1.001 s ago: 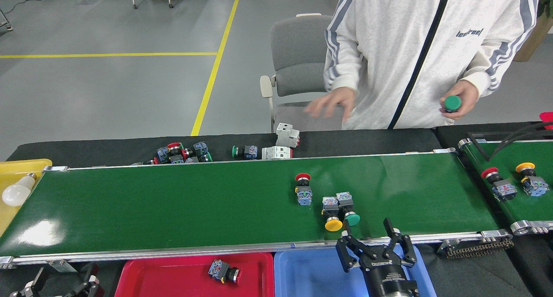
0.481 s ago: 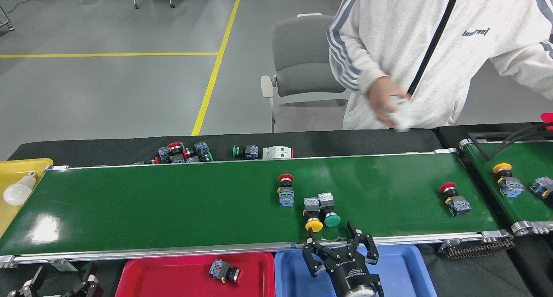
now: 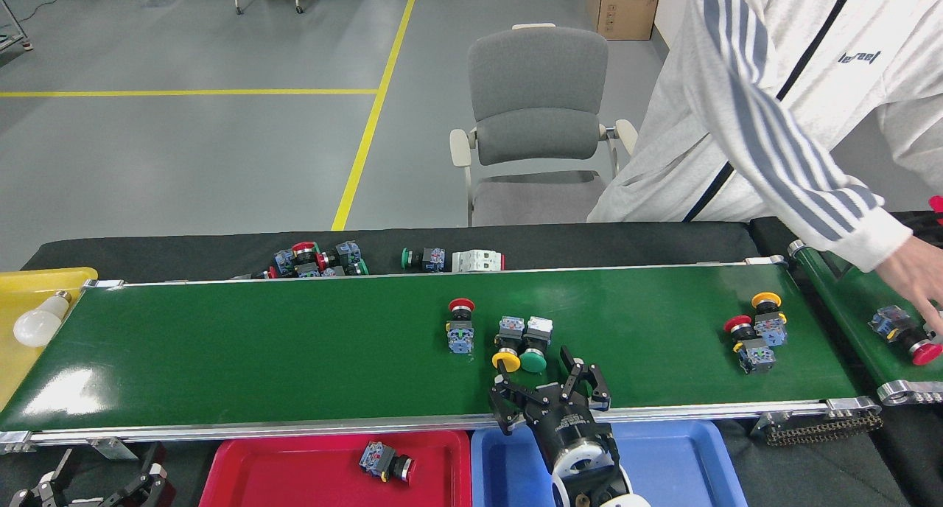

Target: Pick switch part from conveyor to tray

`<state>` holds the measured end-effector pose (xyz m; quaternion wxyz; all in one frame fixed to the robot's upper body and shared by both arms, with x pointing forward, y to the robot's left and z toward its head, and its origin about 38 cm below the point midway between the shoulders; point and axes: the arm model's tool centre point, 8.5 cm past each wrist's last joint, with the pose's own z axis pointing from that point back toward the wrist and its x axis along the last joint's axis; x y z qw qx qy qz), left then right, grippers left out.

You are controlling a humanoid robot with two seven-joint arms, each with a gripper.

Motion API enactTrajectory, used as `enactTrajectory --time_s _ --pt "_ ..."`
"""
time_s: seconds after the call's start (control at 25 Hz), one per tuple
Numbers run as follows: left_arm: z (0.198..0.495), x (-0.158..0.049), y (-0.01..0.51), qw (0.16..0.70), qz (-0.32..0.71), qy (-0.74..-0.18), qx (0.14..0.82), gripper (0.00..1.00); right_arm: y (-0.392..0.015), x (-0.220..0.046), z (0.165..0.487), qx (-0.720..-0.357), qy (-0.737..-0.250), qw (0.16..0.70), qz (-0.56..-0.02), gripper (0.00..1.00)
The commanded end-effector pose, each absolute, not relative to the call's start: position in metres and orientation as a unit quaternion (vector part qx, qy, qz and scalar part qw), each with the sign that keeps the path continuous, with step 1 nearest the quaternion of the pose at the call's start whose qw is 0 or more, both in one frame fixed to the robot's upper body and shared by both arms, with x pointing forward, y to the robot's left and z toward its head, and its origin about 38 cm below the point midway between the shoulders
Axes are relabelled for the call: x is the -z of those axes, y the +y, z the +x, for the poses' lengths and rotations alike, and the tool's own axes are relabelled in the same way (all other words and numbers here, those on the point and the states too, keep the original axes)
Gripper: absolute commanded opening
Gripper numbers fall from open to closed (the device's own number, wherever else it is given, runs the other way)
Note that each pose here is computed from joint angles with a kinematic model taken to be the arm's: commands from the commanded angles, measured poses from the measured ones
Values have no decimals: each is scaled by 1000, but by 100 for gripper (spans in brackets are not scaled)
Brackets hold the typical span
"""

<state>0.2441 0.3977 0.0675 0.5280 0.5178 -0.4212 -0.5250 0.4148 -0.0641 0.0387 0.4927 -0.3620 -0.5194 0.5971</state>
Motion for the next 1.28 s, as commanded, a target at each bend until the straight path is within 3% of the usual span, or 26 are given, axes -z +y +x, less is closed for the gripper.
enactTrajectory --time_s 0.0,0.24,0.36,0.72,0.92,1.0,1.04,1.08,1.12,1.16,1.24 --pt "249 -75 400 516 527 -424 525 100 -53 -49 423 -598 -529 482 -361 81" --pt "257 -77 393 510 524 -434 526 100 -44 -57 439 -608 -539 467 -348 25" --pt "257 -77 393 510 524 -434 526 100 -41 -58 437 -611 -551 461 -333 5" --pt "257 -78 392 508 524 -435 527 100 -27 -74 430 -613 -584 425 -321 2" --pt "265 -79 377 496 513 -454 534 100 28 -94 365 -630 -657 323 -258 2" --pt "277 -82 362 482 504 -472 539 100 53 -95 322 -649 -682 262 -211 12" --pt "279 -82 358 479 502 -476 541 100 61 -91 304 -662 -685 236 -193 26" --pt "281 -83 357 476 501 -478 543 100 66 -87 294 -672 -683 221 -182 50" --pt "285 -85 353 469 499 -483 546 100 74 -82 282 -682 -681 206 -169 89" --pt "291 -88 347 458 495 -490 553 100 79 -76 274 -691 -677 198 -158 99" --pt "305 -95 330 434 486 -507 564 100 78 -71 273 -695 -673 201 -154 100"
